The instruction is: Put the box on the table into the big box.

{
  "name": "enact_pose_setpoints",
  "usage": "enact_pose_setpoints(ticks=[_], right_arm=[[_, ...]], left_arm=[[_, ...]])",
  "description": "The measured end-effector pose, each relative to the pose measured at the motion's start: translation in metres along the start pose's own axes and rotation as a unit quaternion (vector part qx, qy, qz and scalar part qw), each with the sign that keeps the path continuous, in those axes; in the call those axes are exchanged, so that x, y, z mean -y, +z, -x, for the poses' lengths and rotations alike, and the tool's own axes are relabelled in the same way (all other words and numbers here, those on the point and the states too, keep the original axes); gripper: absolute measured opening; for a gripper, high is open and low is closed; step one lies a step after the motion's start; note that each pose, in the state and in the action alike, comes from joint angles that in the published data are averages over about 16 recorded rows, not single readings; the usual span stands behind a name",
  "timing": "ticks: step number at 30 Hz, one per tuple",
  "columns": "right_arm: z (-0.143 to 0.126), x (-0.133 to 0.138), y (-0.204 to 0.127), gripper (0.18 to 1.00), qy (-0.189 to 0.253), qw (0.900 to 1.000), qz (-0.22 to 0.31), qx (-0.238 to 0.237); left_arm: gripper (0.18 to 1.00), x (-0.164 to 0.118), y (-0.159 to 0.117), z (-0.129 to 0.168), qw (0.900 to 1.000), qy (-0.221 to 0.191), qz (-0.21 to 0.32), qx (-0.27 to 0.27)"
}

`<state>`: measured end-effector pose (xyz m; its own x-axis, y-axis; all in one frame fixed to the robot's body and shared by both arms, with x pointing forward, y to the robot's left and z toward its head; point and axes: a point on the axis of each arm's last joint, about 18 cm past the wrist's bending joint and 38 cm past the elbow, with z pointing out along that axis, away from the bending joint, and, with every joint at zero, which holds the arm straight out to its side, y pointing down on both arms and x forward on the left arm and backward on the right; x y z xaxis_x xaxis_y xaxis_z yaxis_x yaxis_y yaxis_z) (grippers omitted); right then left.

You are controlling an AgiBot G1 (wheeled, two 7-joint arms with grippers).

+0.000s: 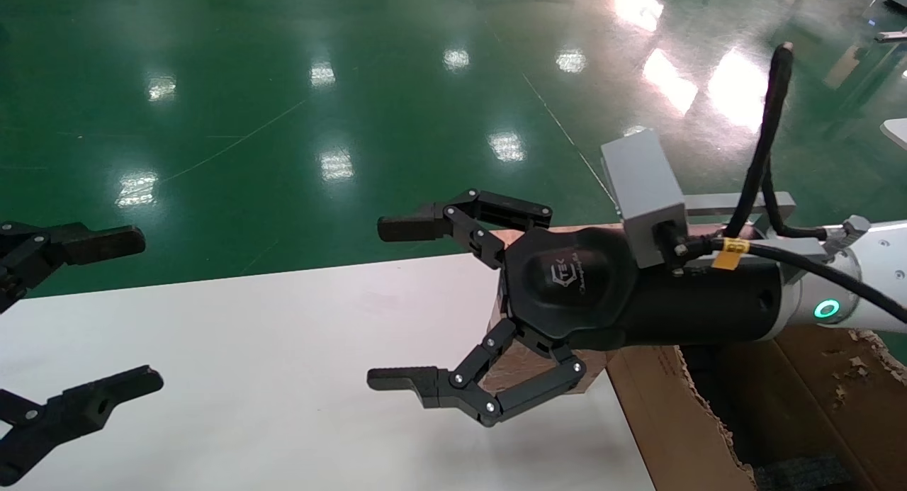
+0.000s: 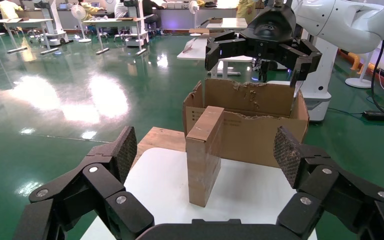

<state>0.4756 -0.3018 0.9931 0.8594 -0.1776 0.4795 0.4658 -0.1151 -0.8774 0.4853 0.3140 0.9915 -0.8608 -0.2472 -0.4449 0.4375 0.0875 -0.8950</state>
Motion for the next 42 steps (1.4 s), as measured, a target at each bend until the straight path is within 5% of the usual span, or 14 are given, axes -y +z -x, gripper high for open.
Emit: enact_pose_setpoints(ticks=[26, 42], right_arm=[[-0.005, -0.005, -0.015, 1.001, -0.002, 1.000, 0.027, -0.014], [-0.022, -0.029, -0.070, 1.001, 0.006, 0.991, 0.120, -0.065]], left_arm=[[0.998, 0.000, 0.000, 0.000, 1.0000, 0.000, 0.000, 0.000], [0.867, 0.000, 0.000, 0.000, 1.0000, 0.000, 0.000, 0.000]])
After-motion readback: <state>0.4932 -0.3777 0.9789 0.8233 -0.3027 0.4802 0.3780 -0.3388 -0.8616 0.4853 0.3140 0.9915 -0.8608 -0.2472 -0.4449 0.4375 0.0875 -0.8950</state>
